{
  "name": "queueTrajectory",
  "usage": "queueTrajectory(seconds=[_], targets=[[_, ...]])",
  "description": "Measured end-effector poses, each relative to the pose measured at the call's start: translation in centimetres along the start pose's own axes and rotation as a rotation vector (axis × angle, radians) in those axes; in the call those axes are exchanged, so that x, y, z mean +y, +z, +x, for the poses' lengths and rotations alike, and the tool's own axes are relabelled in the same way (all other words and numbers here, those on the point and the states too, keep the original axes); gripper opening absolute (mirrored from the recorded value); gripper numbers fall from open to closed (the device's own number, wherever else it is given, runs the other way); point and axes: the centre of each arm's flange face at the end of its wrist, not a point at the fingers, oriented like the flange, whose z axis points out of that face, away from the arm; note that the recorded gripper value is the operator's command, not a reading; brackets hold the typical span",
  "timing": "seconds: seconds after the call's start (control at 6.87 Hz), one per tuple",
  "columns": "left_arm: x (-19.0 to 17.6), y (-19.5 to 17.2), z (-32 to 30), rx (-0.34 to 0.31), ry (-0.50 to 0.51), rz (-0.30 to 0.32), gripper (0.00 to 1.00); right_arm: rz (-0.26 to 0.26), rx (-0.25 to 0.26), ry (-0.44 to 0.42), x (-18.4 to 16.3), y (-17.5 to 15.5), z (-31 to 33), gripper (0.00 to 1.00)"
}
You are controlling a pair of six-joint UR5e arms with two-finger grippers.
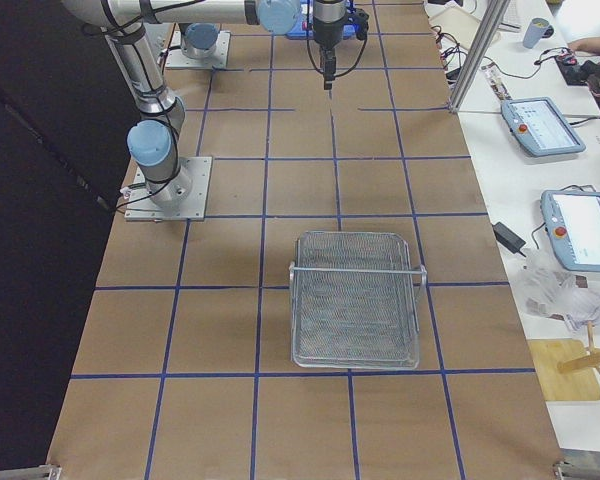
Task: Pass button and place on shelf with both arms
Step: 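Close the left gripper on the red push button and lift it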
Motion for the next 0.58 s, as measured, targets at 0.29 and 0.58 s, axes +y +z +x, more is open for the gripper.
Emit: queueTrajectory(seconds=[0.29,0.58], targets=[[1.5,9.6,-4.2,-0.033,-0.045,0.055,1.0,0.001,-0.001,0.0,0.0,0.0,0.0,1.0],[3.2,15.8,-4.7,-0.035,-0.061,-0.002,0.98,0.0,0.0,0.003,0.0,0.1,0.0,1.0]])
